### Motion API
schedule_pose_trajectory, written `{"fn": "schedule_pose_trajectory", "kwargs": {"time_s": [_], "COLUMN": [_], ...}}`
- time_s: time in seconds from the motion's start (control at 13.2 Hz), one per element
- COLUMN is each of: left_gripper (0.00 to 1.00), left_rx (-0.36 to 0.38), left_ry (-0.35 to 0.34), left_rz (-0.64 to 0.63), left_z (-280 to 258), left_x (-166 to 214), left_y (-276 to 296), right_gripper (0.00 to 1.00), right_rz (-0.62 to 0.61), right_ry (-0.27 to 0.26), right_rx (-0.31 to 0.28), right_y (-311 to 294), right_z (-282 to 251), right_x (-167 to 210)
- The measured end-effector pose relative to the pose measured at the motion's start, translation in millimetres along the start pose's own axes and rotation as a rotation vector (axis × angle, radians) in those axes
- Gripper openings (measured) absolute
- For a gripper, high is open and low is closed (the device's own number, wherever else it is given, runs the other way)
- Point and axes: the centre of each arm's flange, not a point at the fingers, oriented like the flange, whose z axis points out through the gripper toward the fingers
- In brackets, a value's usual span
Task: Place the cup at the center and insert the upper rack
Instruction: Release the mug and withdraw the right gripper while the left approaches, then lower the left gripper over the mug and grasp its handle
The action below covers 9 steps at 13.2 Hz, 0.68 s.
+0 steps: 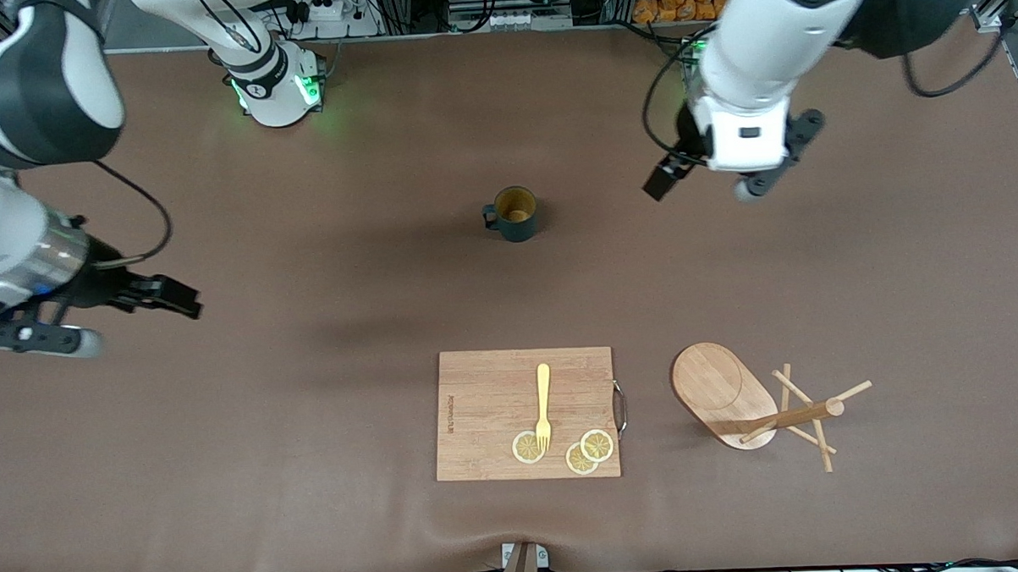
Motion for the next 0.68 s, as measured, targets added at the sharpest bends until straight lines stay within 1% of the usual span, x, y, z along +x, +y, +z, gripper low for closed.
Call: {"fn": "schedule_pose_trajectory", "kwargs": {"time_s": [0.15,0.23,0.3,0.45,0.68], "left_gripper": [1.0,1.0,1.0,1.0,1.0], "left_rx": [0.017,0.028,0.04,0.059,0.058], "left_ry": [-0.015,-0.015,0.001,0.074,0.193], "left_rz": [-0.076,-0.107,-0.135,-0.198,-0.307], "left_z": [12.3,19.9,28.9,52.1,97.7], "left_x": [-34.2,-50.6,-66.7,-105.4,-184.9], "left_y": [15.7,23.3,30.3,44.0,60.4], "right_gripper": [1.0,1.0,1.0,1.0,1.0], "right_rz": [-0.056,-0.065,-0.058,-0.031,-0.013], "right_ry": [0.005,0.003,-0.002,-0.015,-0.02], "right_rx": [-0.007,-0.009,-0.01,-0.009,-0.003], "right_y": [44.5,65.8,84.1,110.5,124.3], "right_z": [-3.4,-2.6,-0.1,8.5,14.6], "right_x": [4.4,6.1,6.8,6.2,5.1]}}
